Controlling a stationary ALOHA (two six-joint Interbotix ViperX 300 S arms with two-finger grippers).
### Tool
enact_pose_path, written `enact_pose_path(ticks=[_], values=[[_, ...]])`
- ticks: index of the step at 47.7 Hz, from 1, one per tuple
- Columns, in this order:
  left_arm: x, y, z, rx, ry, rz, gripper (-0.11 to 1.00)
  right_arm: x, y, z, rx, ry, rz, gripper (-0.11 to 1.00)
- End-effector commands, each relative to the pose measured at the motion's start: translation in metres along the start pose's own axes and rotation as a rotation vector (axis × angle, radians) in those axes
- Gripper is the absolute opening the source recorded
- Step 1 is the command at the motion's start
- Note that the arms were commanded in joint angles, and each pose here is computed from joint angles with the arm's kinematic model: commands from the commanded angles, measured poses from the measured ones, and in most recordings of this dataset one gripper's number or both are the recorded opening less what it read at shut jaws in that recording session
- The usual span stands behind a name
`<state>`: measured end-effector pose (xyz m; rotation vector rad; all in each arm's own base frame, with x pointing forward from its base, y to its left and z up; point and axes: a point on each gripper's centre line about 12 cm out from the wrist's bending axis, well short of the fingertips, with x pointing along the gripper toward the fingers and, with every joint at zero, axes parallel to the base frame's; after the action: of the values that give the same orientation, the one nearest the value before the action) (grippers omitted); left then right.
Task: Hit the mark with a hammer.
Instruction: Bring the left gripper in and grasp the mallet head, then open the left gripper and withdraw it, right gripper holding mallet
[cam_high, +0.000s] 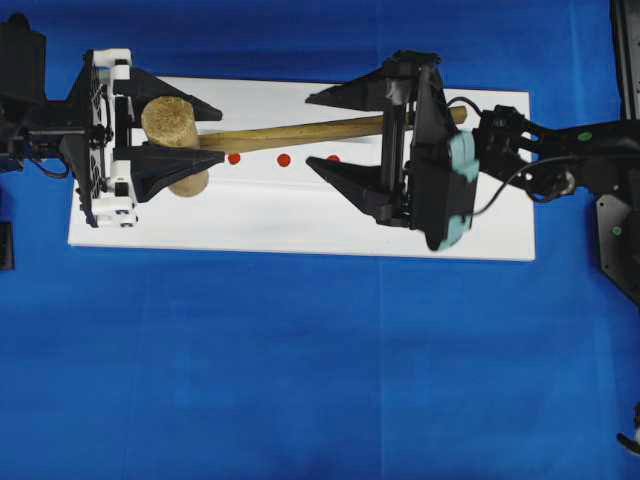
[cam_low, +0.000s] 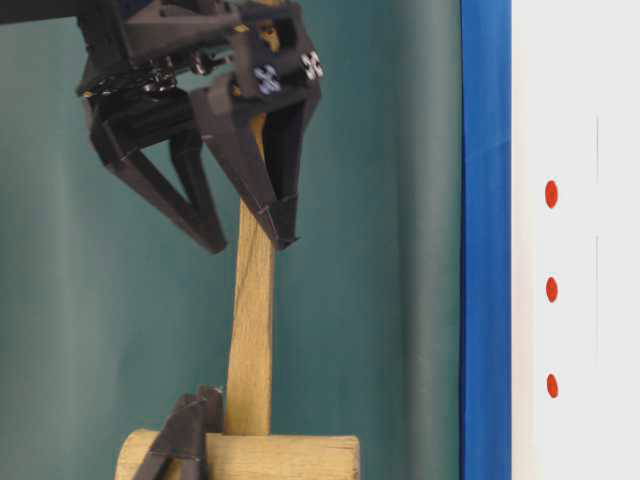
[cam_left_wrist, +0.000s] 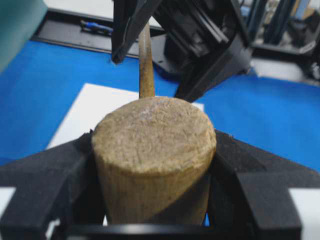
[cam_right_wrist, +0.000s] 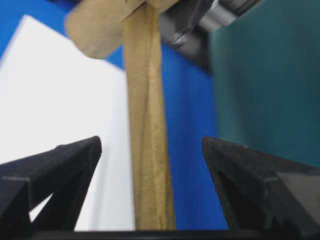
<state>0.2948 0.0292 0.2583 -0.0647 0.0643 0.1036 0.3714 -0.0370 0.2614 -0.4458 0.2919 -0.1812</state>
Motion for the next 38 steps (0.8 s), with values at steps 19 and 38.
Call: enact_pose_path(ticks=[19,38], values=[[0.0,-0.017,0.005,0.218,-0.003,-0.058,0.44,-0.002,-0.013,0.003,0.302,0.071,0.019,0.97],[0.002,-0.017,0.005,0.227,0.0,-0.058,0.44,-0.002,-0.004,0.001,0.329,0.102,0.089,0.51]])
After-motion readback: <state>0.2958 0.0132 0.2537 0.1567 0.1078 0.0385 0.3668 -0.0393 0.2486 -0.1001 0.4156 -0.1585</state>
